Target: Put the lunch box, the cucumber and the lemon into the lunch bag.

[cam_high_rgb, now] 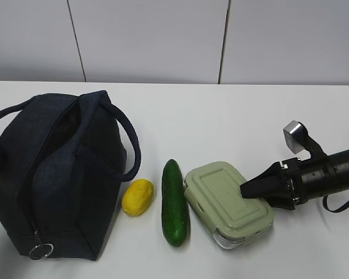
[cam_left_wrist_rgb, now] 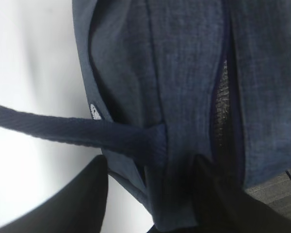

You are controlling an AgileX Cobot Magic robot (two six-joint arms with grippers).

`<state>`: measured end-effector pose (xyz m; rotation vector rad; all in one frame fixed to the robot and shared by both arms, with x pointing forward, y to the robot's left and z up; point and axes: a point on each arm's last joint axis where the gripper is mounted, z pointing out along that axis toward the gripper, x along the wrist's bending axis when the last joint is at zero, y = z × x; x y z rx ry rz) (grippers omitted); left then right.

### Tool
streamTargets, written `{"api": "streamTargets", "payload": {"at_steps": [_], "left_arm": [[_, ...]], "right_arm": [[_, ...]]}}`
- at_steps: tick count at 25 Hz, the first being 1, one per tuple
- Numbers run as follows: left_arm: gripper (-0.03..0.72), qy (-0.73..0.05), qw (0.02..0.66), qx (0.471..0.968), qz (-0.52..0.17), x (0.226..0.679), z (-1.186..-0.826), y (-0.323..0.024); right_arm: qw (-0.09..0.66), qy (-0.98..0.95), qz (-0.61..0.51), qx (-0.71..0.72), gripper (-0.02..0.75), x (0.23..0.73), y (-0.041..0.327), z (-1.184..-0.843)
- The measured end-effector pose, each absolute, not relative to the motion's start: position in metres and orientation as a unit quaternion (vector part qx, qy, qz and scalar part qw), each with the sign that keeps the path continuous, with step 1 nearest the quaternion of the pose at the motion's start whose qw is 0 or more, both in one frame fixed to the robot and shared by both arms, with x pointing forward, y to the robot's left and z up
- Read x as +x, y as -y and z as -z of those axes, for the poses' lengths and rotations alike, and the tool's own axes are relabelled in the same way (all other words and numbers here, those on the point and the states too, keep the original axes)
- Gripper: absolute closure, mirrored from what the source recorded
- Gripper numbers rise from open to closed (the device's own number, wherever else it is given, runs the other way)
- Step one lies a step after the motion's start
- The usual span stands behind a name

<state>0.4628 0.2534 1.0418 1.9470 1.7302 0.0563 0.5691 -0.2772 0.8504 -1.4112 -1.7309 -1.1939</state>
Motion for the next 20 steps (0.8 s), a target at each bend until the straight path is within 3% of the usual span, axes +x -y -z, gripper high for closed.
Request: {"api": "streamTargets", "payload": {"at_steps": [5, 11, 20], "left_arm": [[0.340, -0.653, 0.236, 0.719, 0.005, 0.479, -1.018, -0.252], [0.658, -0.650, 0.237, 0.722, -0.004, 0.488, -1.012, -0.253], [0.693, -0.626, 0.248, 0.738, -0.030, 0.501, -1.041, -0.253]], "right_arm": [[0.301, 0.650, 0.450, -0.534, 0.339, 0.569, 0.277, -0.851], [0.306, 0.642, 0.447, -0.542, 0.352, 0.570, 0.277, -0.851], [0.250, 0.653, 0.447, -0.558, 0.356, 0.577, 0.280, -0.869]]}}
